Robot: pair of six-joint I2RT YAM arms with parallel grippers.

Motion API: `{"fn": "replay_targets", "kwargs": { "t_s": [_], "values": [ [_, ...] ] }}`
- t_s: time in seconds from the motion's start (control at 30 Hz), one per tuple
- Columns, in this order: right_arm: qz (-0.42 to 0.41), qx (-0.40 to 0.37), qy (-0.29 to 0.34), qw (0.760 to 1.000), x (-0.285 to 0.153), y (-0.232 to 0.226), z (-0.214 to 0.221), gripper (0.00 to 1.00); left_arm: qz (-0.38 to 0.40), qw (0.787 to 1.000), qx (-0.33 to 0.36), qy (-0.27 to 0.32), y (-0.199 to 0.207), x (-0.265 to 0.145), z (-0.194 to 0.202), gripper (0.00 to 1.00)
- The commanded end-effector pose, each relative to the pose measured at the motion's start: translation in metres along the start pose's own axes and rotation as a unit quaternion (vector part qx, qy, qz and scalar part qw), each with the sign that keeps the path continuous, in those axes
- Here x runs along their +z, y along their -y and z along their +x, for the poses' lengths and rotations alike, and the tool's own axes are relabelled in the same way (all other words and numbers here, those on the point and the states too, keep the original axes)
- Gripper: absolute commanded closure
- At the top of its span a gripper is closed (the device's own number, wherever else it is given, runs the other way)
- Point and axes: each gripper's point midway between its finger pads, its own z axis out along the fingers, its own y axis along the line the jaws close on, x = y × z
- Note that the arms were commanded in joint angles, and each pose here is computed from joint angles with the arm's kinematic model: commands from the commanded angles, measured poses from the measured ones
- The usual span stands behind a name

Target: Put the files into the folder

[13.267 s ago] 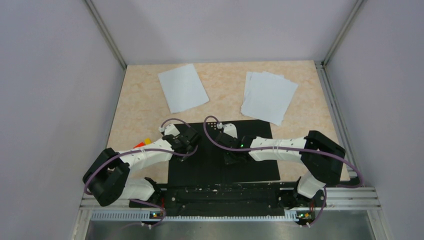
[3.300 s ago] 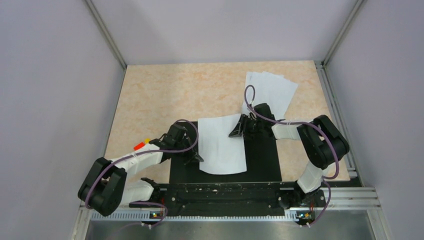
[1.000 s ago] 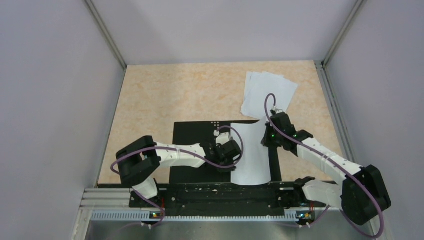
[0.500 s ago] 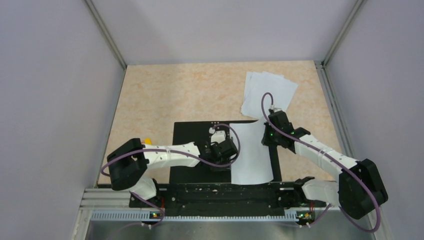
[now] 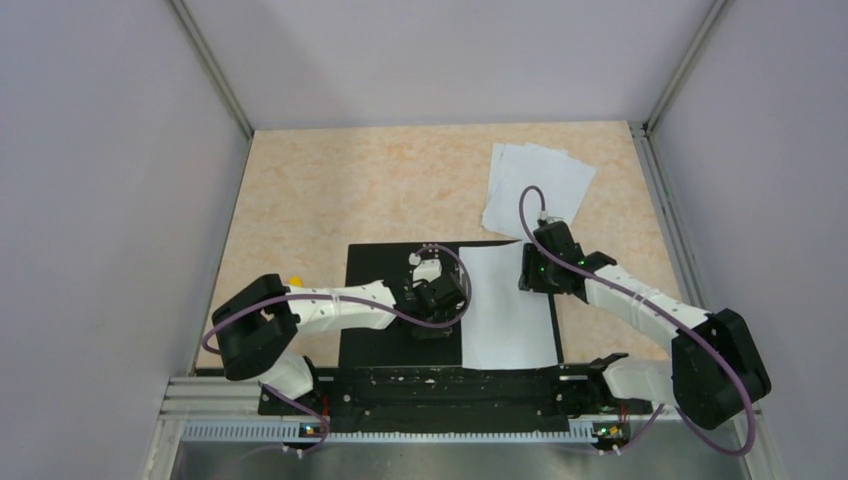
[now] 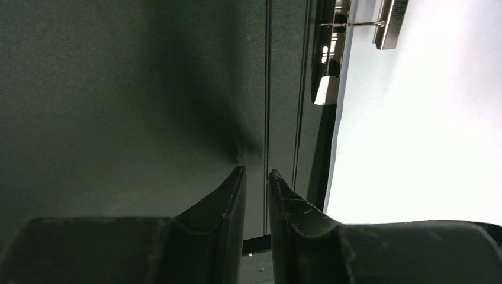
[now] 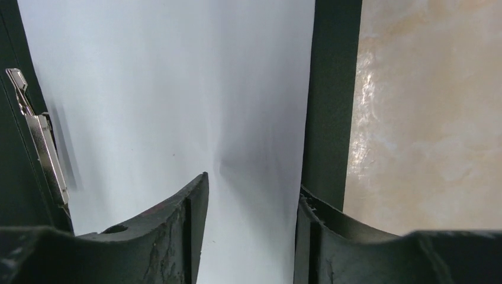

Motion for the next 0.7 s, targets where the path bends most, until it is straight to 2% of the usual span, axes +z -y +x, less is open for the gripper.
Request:
{"fn": "replay_targets", "kwargs": {
  "t_s": [0.0, 0.1, 0.23, 0.33, 0.5, 0.67],
  "values": [
    [0.021, 0.005, 0.04, 0.999, -0.011, 0.001, -0.031, 0.46, 0.02, 1.0, 0.006, 0.006, 0.009, 0.001, -0.006, 0.75],
    [0.054, 0.009, 0.04, 0.998, -0.011, 0.012, -0.034, 0.29, 0.023, 1.0, 0.006, 0.006, 0.01, 0.001, -0.01, 0.76],
    [0.069, 0.033, 0.048, 0.996, -0.013, 0.021, -0.044, 0.16, 0.033, 0.999, 0.001, 0.02, 0.01, -0.005, -0.033, 0.74],
    [0.062, 0.064, 0.073, 0.993, -0.017, 0.021, -0.07, 0.11, 0.059, 0.997, -0.004, 0.042, 0.018, -0.014, -0.074, 0.68],
    [0.035, 0.152, 0.115, 0.981, 0.0, 0.036, -0.131, 0.08, 0.12, 0.986, 0.018, 0.113, 0.048, -0.028, -0.171, 0.49],
    [-0.012, 0.261, 0.149, 0.954, 0.031, 0.07, -0.175, 0.08, 0.208, 0.969, 0.056, 0.12, 0.085, -0.015, -0.241, 0.36]
  ]
}}
